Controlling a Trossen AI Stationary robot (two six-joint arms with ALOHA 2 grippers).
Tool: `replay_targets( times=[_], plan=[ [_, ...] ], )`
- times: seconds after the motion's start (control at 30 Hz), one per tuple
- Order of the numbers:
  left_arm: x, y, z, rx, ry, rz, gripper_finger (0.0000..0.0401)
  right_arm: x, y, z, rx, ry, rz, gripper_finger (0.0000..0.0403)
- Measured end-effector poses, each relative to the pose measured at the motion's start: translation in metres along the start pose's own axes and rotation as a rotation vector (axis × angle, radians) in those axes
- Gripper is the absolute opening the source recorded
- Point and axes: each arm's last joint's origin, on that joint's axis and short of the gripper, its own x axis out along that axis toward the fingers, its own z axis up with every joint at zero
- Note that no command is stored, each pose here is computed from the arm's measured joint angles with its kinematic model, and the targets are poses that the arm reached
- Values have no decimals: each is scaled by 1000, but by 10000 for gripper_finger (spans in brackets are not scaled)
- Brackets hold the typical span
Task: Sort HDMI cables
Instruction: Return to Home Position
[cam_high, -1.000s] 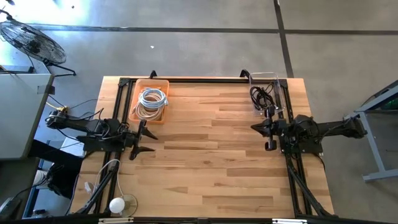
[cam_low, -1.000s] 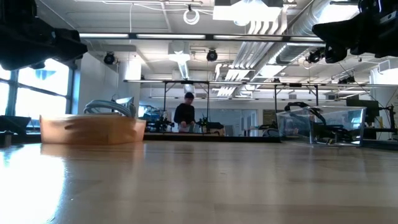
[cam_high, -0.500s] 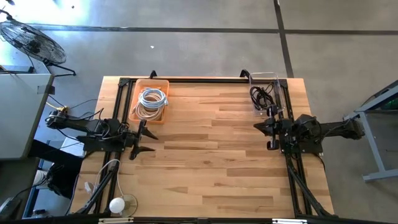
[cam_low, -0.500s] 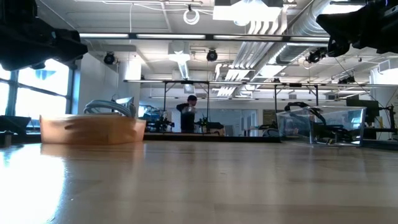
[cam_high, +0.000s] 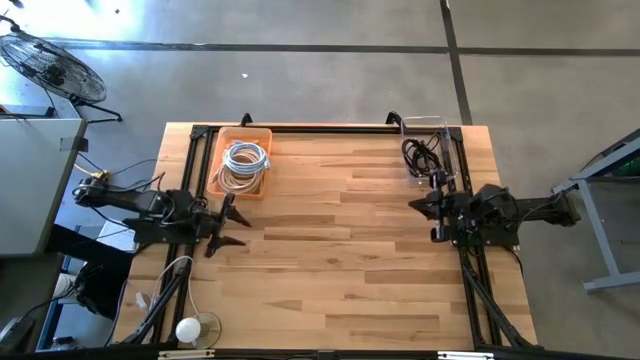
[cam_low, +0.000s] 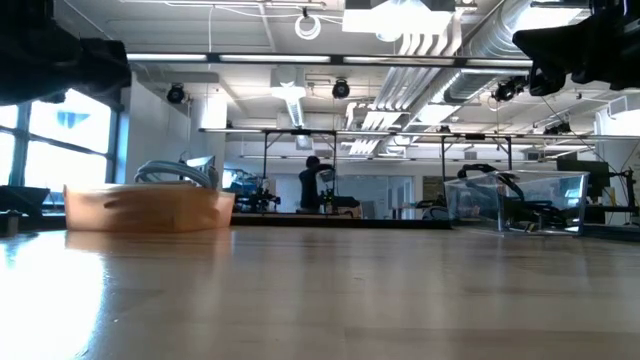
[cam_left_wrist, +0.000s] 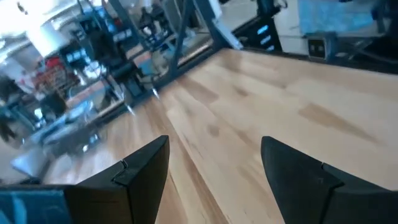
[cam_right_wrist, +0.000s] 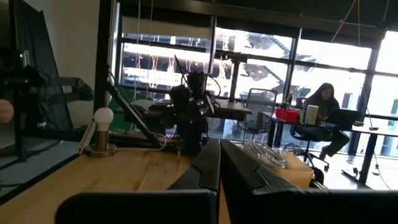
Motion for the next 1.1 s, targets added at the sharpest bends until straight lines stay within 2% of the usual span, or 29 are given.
replay_targets(
  times=[0.13,0.3,0.53,0.8,1.1],
  plan=[
    [-5,6,13,22,-26,2,248,0,0,0,0,4,1,0],
    [-6,7,14,21,-24,6,248,0,0,-1,-1,5,5,0],
    [-10,8,20,47,-195,50,248,0,0,-2,2,23,8,0],
    [-11,8,20,51,-211,63,248,0,0,-3,21,25,8,0],
    [-12,10,25,77,-298,95,248,0,0,-3,25,25,7,0]
  ],
)
